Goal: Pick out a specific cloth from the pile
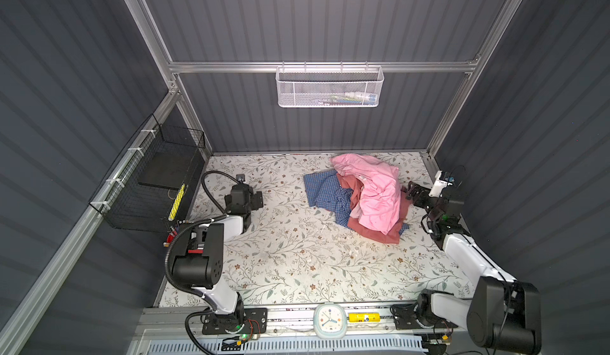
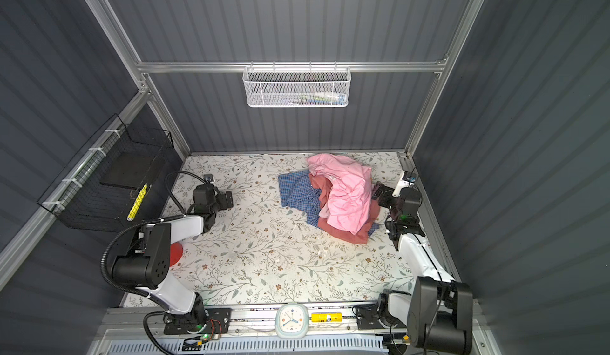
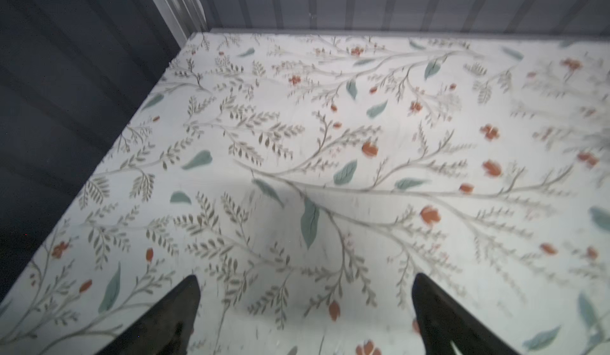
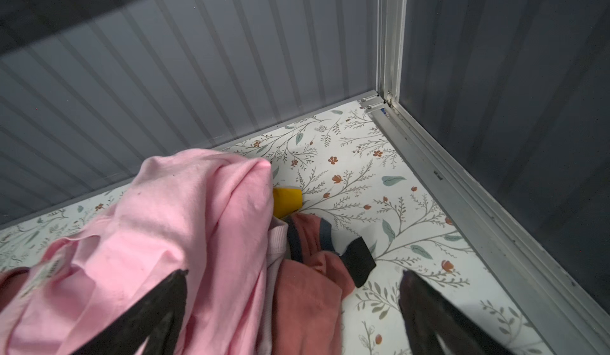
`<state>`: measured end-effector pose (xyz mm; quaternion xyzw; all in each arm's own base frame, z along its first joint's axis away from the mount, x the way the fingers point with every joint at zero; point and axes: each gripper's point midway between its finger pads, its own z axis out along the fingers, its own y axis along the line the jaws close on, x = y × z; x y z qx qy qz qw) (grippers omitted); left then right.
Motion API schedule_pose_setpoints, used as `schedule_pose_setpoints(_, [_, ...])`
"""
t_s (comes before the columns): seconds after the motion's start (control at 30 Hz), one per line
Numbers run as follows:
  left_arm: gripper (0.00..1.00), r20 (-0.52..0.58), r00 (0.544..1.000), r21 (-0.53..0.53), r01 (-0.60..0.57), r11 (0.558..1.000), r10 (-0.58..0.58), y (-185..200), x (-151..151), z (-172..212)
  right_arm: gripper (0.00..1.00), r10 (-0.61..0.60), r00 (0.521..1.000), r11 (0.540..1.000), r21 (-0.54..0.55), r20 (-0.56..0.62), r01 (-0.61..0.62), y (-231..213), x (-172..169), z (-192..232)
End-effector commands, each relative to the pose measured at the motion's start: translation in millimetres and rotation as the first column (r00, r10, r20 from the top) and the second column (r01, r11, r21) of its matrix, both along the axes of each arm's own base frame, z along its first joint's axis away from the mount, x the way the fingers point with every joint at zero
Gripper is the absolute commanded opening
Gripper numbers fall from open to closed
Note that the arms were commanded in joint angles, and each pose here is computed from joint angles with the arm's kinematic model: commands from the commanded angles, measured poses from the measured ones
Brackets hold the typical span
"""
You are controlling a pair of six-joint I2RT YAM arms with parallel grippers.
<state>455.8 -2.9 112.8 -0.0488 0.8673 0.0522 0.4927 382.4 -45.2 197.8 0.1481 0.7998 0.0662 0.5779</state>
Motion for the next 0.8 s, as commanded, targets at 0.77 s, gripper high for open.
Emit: schedule_pose_setpoints(0.77, [1.00,-0.050,0.867,-0.369,0.445,0.816,-0.495,-208.4,-61.2,20.8,0.96,0.336,0.922,0.934,0.196,-0.191,-0.300,136.2,-74.1,18.1])
